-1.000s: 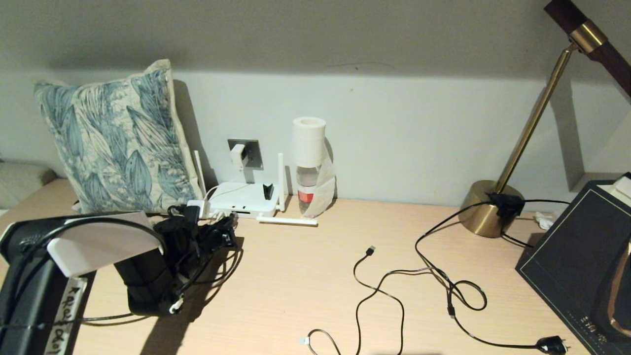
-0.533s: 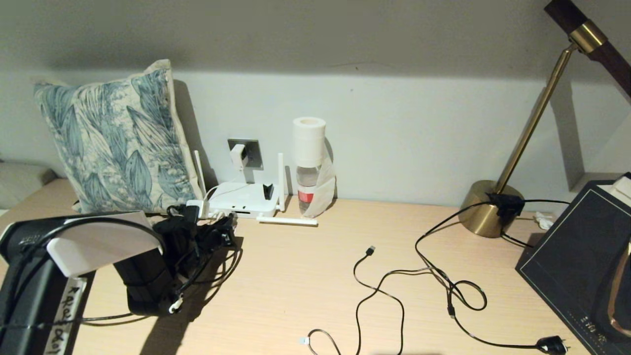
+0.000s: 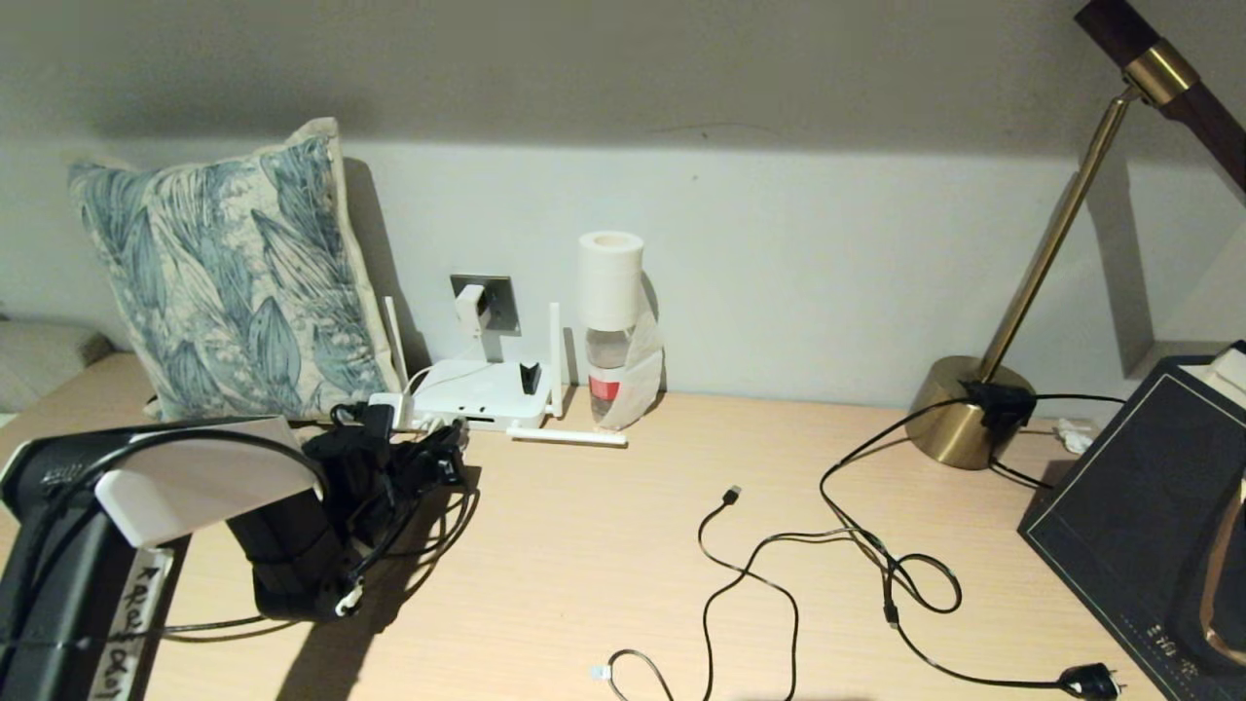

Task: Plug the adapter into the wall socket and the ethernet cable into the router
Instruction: Plug cable into router interface

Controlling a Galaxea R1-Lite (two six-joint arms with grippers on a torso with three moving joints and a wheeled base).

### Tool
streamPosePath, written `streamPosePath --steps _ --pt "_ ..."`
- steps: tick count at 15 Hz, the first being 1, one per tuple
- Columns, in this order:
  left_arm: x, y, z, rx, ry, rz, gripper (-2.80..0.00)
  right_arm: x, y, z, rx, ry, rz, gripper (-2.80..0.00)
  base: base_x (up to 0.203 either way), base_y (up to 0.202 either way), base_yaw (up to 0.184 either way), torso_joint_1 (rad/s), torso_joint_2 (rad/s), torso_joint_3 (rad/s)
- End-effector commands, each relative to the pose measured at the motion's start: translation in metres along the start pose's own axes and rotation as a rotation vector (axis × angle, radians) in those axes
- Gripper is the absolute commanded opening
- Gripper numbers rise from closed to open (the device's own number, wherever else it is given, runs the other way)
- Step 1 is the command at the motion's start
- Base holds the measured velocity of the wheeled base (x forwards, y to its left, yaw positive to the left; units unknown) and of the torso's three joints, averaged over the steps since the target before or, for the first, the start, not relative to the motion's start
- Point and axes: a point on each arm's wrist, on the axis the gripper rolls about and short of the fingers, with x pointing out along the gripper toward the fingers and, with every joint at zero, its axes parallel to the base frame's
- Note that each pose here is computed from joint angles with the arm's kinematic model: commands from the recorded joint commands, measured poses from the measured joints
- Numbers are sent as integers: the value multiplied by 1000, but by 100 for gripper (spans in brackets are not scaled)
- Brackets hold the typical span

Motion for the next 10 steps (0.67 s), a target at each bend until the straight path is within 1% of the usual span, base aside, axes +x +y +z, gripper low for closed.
streamPosePath --steps 1,10 --pt "2 0 0 1 -14 -1 -280 0 0 0 -1 2 0 -280 0 0 0 0 0 0" --pt "5 0 -3 1 -15 -2 -280 0 0 0 -1 3 0 -280 0 0 0 0 0 0"
